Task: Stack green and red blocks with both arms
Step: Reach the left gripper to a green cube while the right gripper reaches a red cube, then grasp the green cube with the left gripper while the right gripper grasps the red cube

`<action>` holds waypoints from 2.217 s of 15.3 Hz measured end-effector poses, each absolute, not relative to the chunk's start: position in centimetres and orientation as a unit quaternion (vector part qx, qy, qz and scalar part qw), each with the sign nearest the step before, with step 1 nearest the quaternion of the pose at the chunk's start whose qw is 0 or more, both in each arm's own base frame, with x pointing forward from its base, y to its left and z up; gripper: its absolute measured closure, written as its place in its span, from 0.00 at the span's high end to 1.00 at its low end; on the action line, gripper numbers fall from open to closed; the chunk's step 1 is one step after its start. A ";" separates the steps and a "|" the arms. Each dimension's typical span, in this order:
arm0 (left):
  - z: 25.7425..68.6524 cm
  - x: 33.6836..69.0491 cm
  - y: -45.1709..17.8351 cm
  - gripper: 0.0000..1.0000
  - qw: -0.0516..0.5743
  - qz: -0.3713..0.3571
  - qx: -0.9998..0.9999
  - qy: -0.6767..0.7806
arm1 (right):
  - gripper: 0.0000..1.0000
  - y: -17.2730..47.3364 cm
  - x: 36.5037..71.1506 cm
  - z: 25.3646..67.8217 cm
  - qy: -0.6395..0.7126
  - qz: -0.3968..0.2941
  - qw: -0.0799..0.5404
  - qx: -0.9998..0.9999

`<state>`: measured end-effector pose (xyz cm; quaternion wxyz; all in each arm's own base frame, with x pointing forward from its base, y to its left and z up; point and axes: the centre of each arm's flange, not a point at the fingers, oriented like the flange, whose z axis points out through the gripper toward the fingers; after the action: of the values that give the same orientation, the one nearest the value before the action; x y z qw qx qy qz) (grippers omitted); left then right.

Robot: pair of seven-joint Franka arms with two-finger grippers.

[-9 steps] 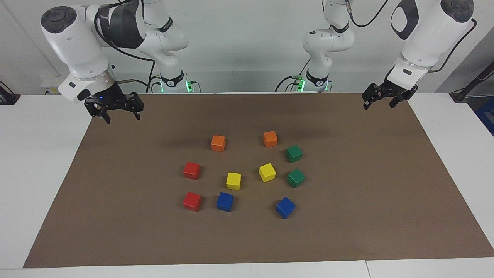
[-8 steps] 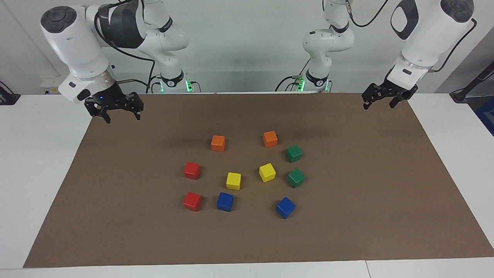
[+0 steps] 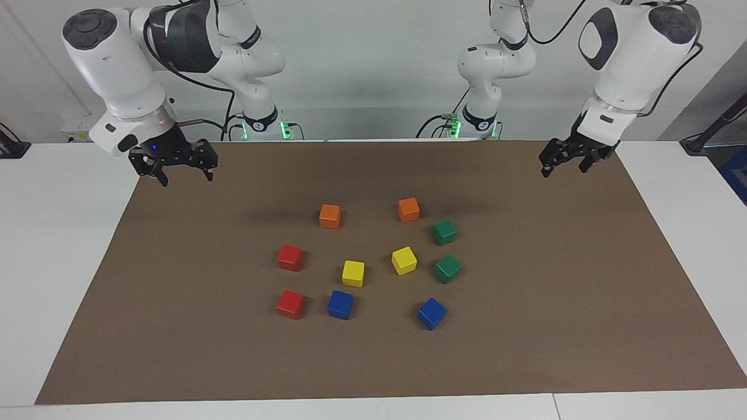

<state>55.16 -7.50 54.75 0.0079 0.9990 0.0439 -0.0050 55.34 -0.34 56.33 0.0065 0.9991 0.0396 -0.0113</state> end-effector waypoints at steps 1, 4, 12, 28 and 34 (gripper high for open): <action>52.9 55.8 -9.2 1.00 0.009 -0.005 0.999 0.053 | 1.00 0.4 55.3 56.2 0.015 -0.011 0.006 1.000; 45.7 56.3 -15.7 1.00 0.016 0.007 0.997 0.078 | 1.00 5.5 55.4 54.7 -0.053 -0.017 0.010 0.998; 33.6 52.7 -27.8 1.00 0.017 -0.009 0.990 0.140 | 1.00 13.3 58.5 40.7 -0.142 0.013 0.014 0.990; 35.0 54.2 -26.5 1.00 -0.018 -0.003 0.992 0.121 | 1.00 16.3 58.2 30.0 -0.175 0.012 0.000 0.985; 32.5 52.8 -26.0 1.00 -0.031 -0.023 0.995 0.088 | 0.55 16.2 58.6 29.5 -0.176 0.027 -0.005 0.984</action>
<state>52.78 -25.99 32.54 -0.0313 0.9953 0.0883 -0.0231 58.62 16.18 29.52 -0.0047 0.9839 -0.1764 0.0269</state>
